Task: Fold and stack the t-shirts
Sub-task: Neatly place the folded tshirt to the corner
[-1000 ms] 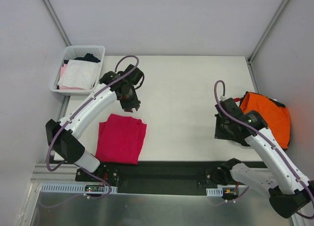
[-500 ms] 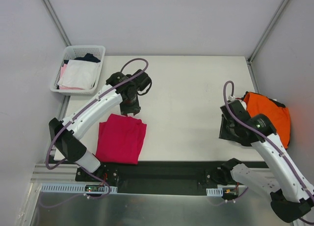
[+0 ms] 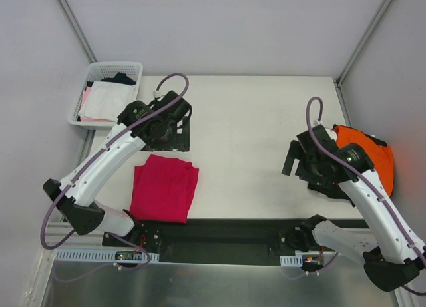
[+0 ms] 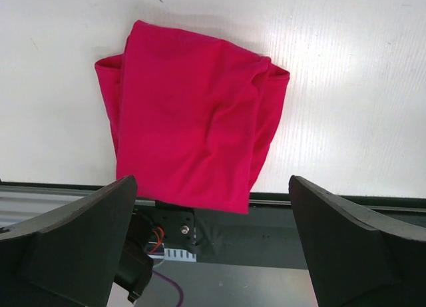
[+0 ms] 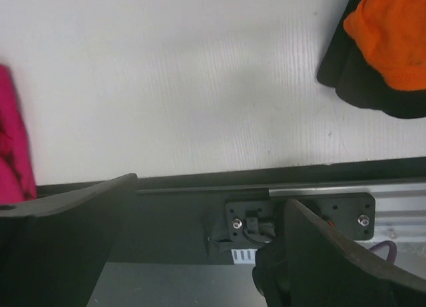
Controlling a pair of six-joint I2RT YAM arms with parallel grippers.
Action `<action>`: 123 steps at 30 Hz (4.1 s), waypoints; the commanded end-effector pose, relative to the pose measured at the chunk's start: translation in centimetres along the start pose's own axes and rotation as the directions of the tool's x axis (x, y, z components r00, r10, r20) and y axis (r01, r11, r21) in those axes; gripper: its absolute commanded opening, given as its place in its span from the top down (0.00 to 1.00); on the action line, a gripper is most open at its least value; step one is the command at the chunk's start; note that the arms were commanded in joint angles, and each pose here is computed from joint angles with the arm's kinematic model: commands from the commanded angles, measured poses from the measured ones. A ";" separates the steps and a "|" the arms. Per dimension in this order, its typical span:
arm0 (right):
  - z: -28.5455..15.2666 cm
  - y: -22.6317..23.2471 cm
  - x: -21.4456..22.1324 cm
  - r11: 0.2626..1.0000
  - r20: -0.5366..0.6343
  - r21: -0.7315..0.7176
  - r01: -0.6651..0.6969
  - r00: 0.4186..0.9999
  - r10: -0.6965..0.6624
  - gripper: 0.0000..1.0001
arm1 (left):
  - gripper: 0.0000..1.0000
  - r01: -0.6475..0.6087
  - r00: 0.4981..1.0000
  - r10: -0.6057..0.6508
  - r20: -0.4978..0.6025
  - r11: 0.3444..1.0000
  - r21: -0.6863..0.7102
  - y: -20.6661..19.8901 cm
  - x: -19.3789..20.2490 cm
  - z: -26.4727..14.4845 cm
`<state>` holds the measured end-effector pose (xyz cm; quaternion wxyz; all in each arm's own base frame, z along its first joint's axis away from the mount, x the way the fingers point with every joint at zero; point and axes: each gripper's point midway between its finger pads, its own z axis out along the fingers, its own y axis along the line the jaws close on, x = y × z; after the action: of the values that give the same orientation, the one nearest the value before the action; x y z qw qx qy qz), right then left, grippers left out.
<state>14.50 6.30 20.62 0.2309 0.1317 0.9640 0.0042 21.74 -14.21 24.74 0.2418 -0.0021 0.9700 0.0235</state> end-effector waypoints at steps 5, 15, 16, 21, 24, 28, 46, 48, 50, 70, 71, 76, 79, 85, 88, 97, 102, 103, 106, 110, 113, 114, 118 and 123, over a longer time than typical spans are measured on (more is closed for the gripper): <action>-4.2 -5.1 0.4 0.980 0.042 0.173 -0.094 0.995 0.088 0.07 | 0.01 -0.040 0.999 0.044 -0.025 0.991 0.131 1.6 4.6 -1.4; -5.7 -6.3 -1.8 0.976 0.121 0.216 -0.035 0.993 0.009 0.04 | 0.01 -0.102 0.994 0.106 -0.008 0.976 0.190 0.3 4.4 -0.7; -5.3 -6.0 -2.1 0.973 0.117 0.227 -0.028 0.993 0.001 0.04 | 0.01 -0.107 0.994 0.111 -0.008 0.976 0.189 0.1 4.2 -0.5; -2.3 -1.9 -4.6 0.984 0.115 0.162 0.078 0.989 -0.098 0.27 | 0.01 -0.148 0.986 0.157 -0.049 0.978 0.150 -1.5 2.8 2.2; 0.1 -0.3 -6.8 0.959 0.076 0.220 0.178 0.977 -0.199 0.36 | 0.01 -0.136 0.986 0.146 -0.075 0.982 0.130 -2.7 0.8 3.7; 3.2 2.4 -10.5 0.900 -0.015 0.273 0.341 0.937 -0.350 0.46 | 0.01 -0.061 0.993 0.078 -0.089 0.981 0.183 -5.2 -3.9 4.5; 10.8 9.1 -18.0 0.949 -0.068 0.061 0.308 0.950 -0.304 0.53 | 0.08 0.151 0.968 -0.181 -0.175 0.973 -0.176 2.2 -5.9 10.0; 11.7 7.8 -18.6 0.953 -0.088 0.125 0.275 0.960 -0.266 0.50 | 0.08 0.159 0.961 -0.191 -0.200 0.973 -0.166 2.8 -6.4 11.1; 11.7 6.0 -18.8 0.947 -0.103 0.205 0.249 0.967 -0.232 0.45 | 0.09 0.160 0.963 -0.184 -0.195 0.978 -0.132 2.7 -7.4 11.7; 5.9 -10.6 -16.2 0.868 0.028 0.437 -0.234 0.969 0.246 0.99 | 0.21 0.203 0.943 -0.178 -0.281 0.977 0.062 -1.5 -10.1 17.3; 6.0 -11.3 -14.9 0.860 0.013 0.448 -0.243 0.964 0.266 0.99 | 0.21 0.204 0.942 -0.179 -0.284 0.977 0.061 -1.6 -10.0 17.3; 6.2 -14.4 -12.4 0.796 0.021 0.516 -0.317 0.934 0.358 0.99 | 0.22 0.202 0.934 -0.181 -0.308 0.978 0.040 -1.0 -8.6 17.2; 6.8 -16.6 -12.1 0.748 0.015 0.554 -0.366 0.903 0.430 0.99 | 0.23 0.192 0.930 -0.174 -0.324 0.981 0.024 -0.5 -7.5 16.9; 8.3 -19.2 -13.2 0.685 0.034 0.597 -0.417 0.867 0.498 0.99 | 0.23 0.179 0.930 -0.174 -0.324 0.984 -0.014 0.7 -6.1 16.2; 8.6 -20.0 -13.4 0.667 0.052 0.582 -0.466 0.839 0.541 0.99 | 0.23 0.174 0.930 -0.173 -0.325 0.984 -0.027 1.2 -5.5 15.8; 6.9 -23.4 -13.8 0.616 0.114 0.599 -0.512 0.815 0.567 0.99 | 0.22 0.178 0.926 -0.183 -0.331 0.983 -0.044 1.8 -4.4 15.2; 8.2 -23.6 -12.6 0.617 0.071 0.611 -0.496 0.810 0.582 0.99 | 0.22 0.194 0.923 -0.196 -0.332 0.980 -0.041 1.5 -4.4 15.2; 8.7 -23.5 -12.4 0.620 0.062 0.608 -0.496 0.808 0.586 0.99 | 0.22 0.195 0.921 -0.198 -0.335 0.980 -0.042 1.5 -4.3 15.2; 10.9 -22.9 -11.7 0.650 0.013 0.580 -0.491 0.803 0.596 0.99 | 0.22 0.199 0.920 -0.201 -0.337 0.979 -0.040 1.4 -4.2 15.1; 14.1 -21.9 -11.2 0.691 -0.068 0.534 -0.486 0.790 0.609 0.99 | 0.22 0.198 0.924 -0.200 -0.327 0.979 -0.039 1.6 -4.2 14.7; 16.2 -21.7 -10.6 0.701 -0.127 0.531 -0.477 0.772 0.622 0.99 | 0.22 0.194 0.926 -0.197 -0.322 0.980 -0.042 1.8 -4.2 14.5; 16.7 -21.6 -10.5 0.703 -0.138 0.527 -0.478 0.768 0.626 0.99 | 0.22 0.195 0.927 -0.199 -0.319 0.980 -0.044 1.8 -4.2 14.4; 18.6 -21.3 -10.0 0.713 -0.186 0.521 -0.469 0.753 0.631 0.99 | 0.22 0.192 0.924 -0.199 -0.325 0.980 -0.056 2.2 -3.7 14.3; 20.3 -20.2 -10.3 0.742 -0.235 0.494 -0.454 0.752 0.616 0.99 | 0.21 0.191 0.924 -0.203 -0.325 0.979 -0.069 2.4 -3.4 14.1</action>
<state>24.64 -18.55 8.64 -0.0045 0.4526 0.8773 -0.1594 32.24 -11.80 12.65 0.0660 -0.0987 0.9929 0.0056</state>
